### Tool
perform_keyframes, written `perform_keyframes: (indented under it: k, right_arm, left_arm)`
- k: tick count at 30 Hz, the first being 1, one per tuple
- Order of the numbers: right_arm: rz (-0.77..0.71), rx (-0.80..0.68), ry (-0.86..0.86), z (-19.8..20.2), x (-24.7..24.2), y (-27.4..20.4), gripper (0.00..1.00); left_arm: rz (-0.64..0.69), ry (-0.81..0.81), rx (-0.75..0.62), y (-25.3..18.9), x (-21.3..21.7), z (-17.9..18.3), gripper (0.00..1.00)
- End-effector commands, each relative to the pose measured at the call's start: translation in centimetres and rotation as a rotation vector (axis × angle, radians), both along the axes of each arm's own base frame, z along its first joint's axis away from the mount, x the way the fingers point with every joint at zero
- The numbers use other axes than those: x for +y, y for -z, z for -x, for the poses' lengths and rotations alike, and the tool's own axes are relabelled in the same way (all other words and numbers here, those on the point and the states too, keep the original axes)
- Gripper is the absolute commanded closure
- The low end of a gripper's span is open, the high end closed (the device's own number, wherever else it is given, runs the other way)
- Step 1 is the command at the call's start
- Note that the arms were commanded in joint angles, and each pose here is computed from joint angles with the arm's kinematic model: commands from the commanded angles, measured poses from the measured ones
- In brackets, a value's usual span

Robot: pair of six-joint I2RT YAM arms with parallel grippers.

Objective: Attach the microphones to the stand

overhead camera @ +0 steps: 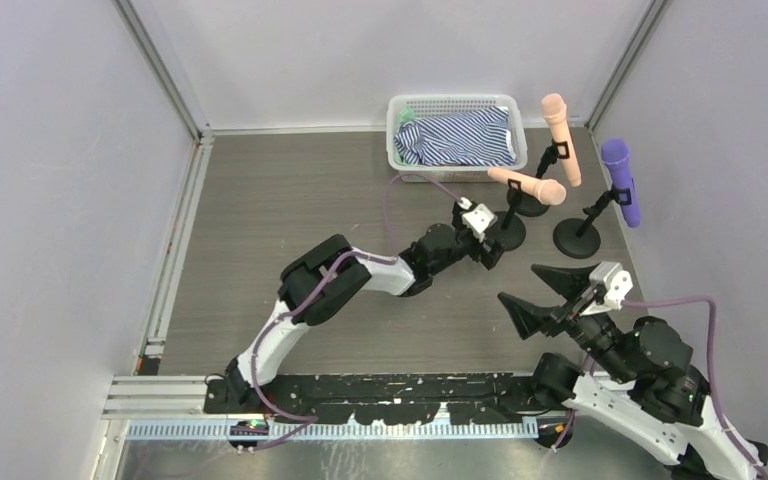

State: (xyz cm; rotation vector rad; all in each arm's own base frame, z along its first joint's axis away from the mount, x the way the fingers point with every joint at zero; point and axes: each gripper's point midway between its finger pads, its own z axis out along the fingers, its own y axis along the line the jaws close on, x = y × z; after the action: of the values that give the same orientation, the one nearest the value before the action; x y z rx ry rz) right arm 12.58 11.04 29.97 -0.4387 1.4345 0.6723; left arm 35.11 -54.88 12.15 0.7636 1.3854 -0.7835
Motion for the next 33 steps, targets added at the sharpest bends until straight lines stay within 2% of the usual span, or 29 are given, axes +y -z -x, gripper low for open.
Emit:
perform_keyframes:
  k: [1,7,8,9,11,12,14,16,20,24,30,33]
  right_arm:
    - [-0.015,0.019,0.105,-0.8,-2.0,-1.5,0.1]
    - [0.057,0.077,0.214,-2.1,-3.1,-0.6,0.1]
    - [0.074,0.096,0.228,-2.3,-3.1,-0.4,0.1]
    - [0.099,0.134,0.246,-2.7,-2.9,0.3,0.1]
    - [0.156,0.193,0.268,-3.1,-2.5,1.1,0.1]
    - [0.191,0.22,0.265,-3.3,-2.0,1.4,0.1]
    - [0.258,0.28,0.27,-3.7,-1.1,2.7,0.1]
    - [0.301,0.33,0.286,-4.1,-0.4,3.9,0.1]
    - [0.328,0.415,0.292,-4.4,0.8,5.2,0.1]
    - [0.254,0.494,0.3,-4.5,1.0,6.0,0.1]
    - [0.281,0.723,0.187,-6.9,4.2,10.6,0.1]
    - [0.153,0.754,0.159,-9.6,4.1,11.3,0.1]
  left_arm:
    - [0.169,-0.061,-0.046,-8.5,3.3,1.7,0.0]
    - [0.18,-0.166,0.063,-8.4,9.8,5.0,0.0]
    - [0.15,-0.194,0.1,-8.0,10.9,5.4,0.0]
    - [0.064,-0.217,0.165,-6.2,12.2,6.0,0.0]
    - [0.029,-0.3,0.282,-5.3,15.2,6.8,0.0]
    - [0.049,-0.318,0.327,-6.0,16.6,7.6,0.0]
    - [0.003,-0.357,0.413,-5.0,19.1,8.9,0.0]
    - [-0.011,-0.36,0.465,-5.9,21.1,9.9,0.0]
    - [-0.15,-0.442,0.478,-7.4,26.5,11.0,0.0]
    - [-0.117,-0.503,0.532,-7.1,31.7,11.8,0.0]
    - [-0.107,-0.56,0.526,-5.8,36.2,13.5,0.0]
    - [-0.151,-0.6,0.494,-5.3,37.8,13.6,0.0]
